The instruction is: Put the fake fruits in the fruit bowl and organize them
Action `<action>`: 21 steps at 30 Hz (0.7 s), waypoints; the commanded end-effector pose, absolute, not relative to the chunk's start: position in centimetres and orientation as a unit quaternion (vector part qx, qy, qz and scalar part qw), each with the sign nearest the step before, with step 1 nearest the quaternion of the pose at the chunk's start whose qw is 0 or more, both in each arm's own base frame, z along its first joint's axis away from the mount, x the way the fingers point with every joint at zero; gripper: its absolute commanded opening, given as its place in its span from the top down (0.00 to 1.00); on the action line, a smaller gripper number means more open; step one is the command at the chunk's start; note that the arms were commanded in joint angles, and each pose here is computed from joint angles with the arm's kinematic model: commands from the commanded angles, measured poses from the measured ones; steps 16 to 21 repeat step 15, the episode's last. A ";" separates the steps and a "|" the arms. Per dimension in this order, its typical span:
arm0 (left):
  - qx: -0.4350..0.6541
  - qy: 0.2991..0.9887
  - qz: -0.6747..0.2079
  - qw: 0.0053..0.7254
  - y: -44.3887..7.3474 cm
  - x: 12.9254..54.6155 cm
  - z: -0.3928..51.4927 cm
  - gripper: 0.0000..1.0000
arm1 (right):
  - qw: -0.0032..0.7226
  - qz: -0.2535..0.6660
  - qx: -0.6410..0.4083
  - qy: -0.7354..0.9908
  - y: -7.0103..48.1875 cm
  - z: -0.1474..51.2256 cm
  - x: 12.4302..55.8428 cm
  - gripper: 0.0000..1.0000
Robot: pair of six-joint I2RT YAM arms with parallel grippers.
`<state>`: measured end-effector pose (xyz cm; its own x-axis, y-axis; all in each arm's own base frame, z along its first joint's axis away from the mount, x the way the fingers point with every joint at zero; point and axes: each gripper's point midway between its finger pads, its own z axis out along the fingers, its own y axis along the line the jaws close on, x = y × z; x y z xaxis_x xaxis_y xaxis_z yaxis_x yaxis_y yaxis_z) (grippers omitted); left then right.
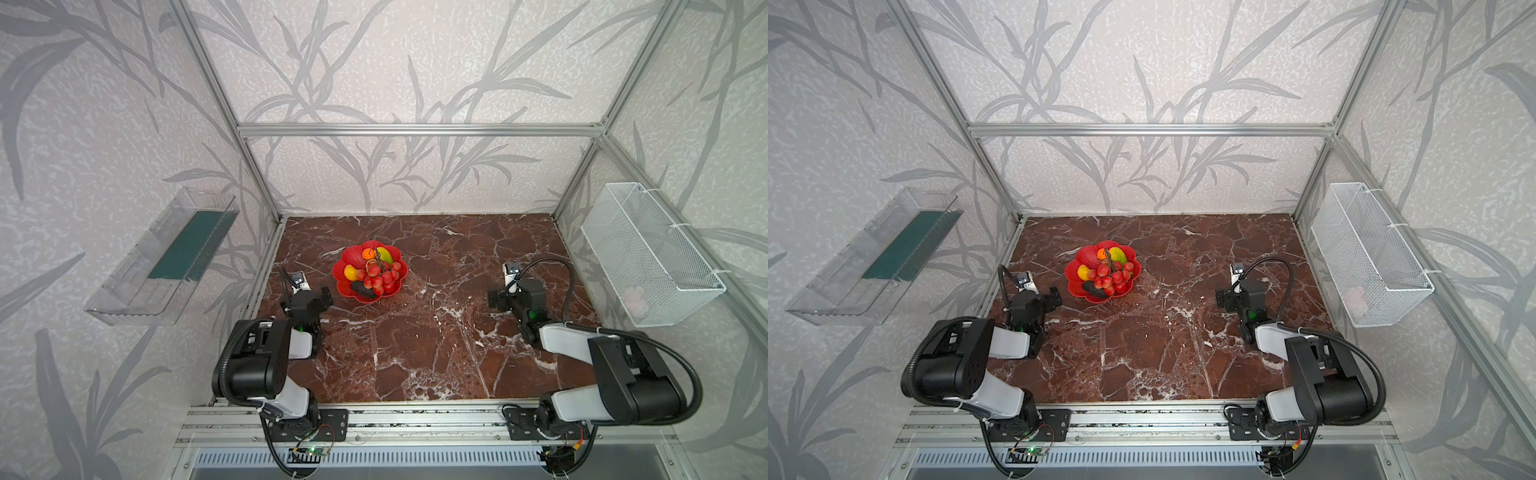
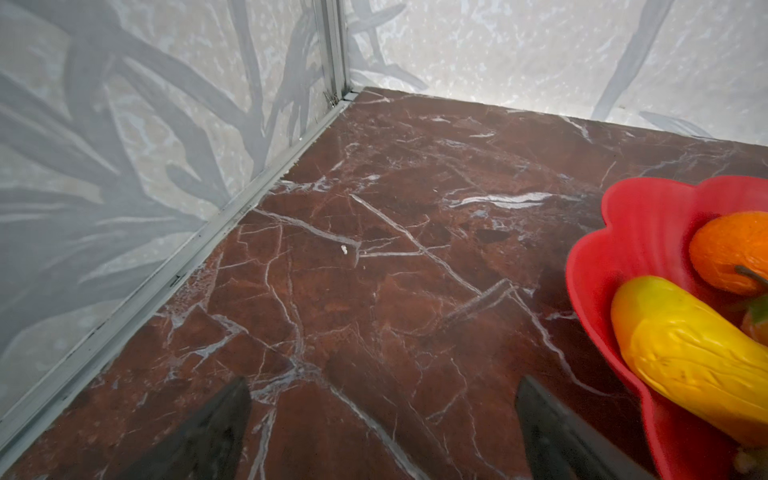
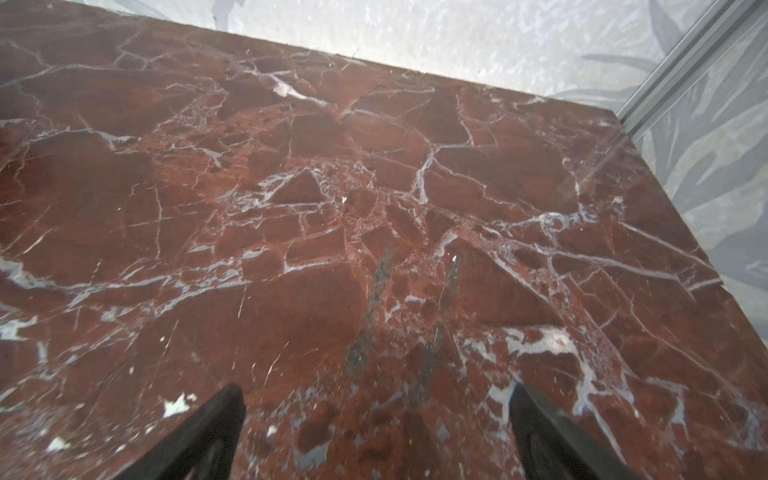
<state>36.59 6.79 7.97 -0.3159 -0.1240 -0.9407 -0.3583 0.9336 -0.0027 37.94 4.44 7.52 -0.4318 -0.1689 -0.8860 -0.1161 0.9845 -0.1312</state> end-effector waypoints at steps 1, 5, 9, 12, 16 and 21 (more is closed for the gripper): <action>-0.136 0.787 0.101 0.593 6.6 38.2 9.8 0.01 | 0.596 -0.019 -0.088 0.798 4.6 9.9 39.5 0.01; -0.135 0.792 0.098 0.587 6.4 38.2 9.7 0.01 | 0.604 -0.017 -0.071 0.794 4.0 9.6 39.3 0.01; -0.111 0.799 0.092 0.584 5.6 38.9 9.7 0.01 | 0.602 -0.017 -0.071 0.795 4.0 9.5 39.2 0.01; -0.099 0.801 0.083 0.584 5.2 39.1 9.6 0.01 | 0.604 -0.017 -0.071 0.794 4.0 9.6 39.2 0.01; -0.099 0.800 0.083 0.586 5.2 39.1 9.7 0.01 | 0.603 -0.017 -0.071 0.794 4.0 9.5 39.2 0.01; -0.099 0.800 0.083 0.586 5.2 39.1 9.7 0.01 | 0.603 -0.017 -0.071 0.794 4.0 9.5 39.2 0.01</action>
